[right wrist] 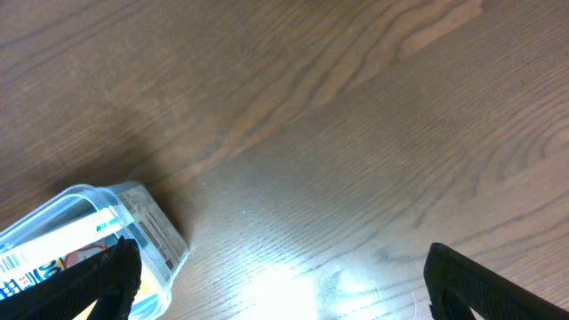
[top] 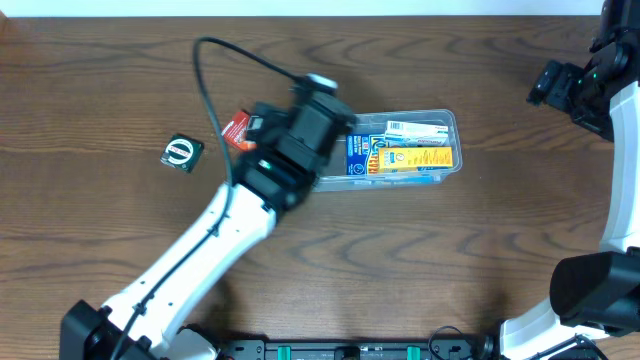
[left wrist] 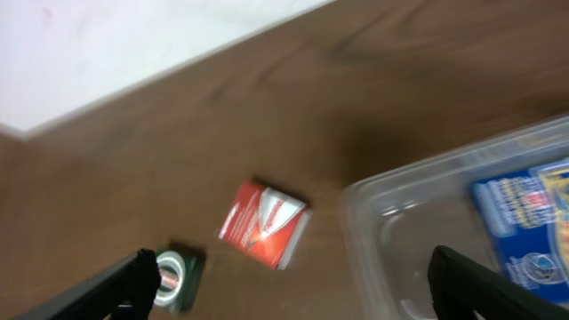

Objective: Pack container
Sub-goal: 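Withdraw the left gripper toward the red Panadol ActiFast box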

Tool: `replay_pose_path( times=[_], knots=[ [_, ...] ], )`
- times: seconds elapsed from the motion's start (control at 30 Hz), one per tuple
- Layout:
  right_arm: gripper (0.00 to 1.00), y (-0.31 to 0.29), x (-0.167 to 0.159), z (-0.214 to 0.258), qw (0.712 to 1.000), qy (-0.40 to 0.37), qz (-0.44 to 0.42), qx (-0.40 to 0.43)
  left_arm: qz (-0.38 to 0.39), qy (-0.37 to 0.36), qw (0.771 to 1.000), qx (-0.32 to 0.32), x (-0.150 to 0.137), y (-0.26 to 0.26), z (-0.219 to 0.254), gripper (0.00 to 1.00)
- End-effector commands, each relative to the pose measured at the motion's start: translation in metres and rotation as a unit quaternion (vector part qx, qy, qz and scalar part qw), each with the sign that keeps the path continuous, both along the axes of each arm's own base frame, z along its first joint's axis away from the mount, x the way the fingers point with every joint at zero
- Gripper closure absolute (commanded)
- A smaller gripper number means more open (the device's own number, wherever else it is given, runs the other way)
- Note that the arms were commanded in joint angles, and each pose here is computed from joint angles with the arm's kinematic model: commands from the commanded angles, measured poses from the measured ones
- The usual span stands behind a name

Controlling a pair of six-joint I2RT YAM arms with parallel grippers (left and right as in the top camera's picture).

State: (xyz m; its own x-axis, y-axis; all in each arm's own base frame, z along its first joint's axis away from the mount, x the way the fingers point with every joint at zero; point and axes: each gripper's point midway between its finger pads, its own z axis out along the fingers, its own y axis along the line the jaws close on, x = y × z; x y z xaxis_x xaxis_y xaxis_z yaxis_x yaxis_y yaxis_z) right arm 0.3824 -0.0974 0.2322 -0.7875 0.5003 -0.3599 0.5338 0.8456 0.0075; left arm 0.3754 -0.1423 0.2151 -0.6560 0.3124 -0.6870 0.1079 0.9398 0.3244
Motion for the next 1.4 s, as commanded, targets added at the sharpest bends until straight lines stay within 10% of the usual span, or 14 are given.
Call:
replay_pose_path(
  times=[0.0, 0.37, 0.87, 1.37],
  knots=[
    [0.01, -0.003, 0.0, -0.001, 1.0, 0.003, -0.002, 0.0, 0.034, 0.036, 0.997, -0.06, 0.006, 0.027, -0.009, 0.0],
    [0.01, -0.003, 0.0, -0.001, 1.0, 0.002, -0.002, 0.0, 0.16, 0.076, 0.97, -0.166, 0.024, 0.161, -0.028, 0.02],
    [0.01, -0.003, 0.0, -0.001, 1.0, 0.003, -0.002, 0.0, 0.241, 0.103, 0.92, -0.291, 0.078, 0.099, -0.12, 0.02],
    [0.01, -0.003, 0.0, -0.001, 1.0, 0.003, -0.002, 0.0, 0.371, 0.07, 0.892, -0.249, 0.072, 0.103, -0.158, 0.02]
  ],
)
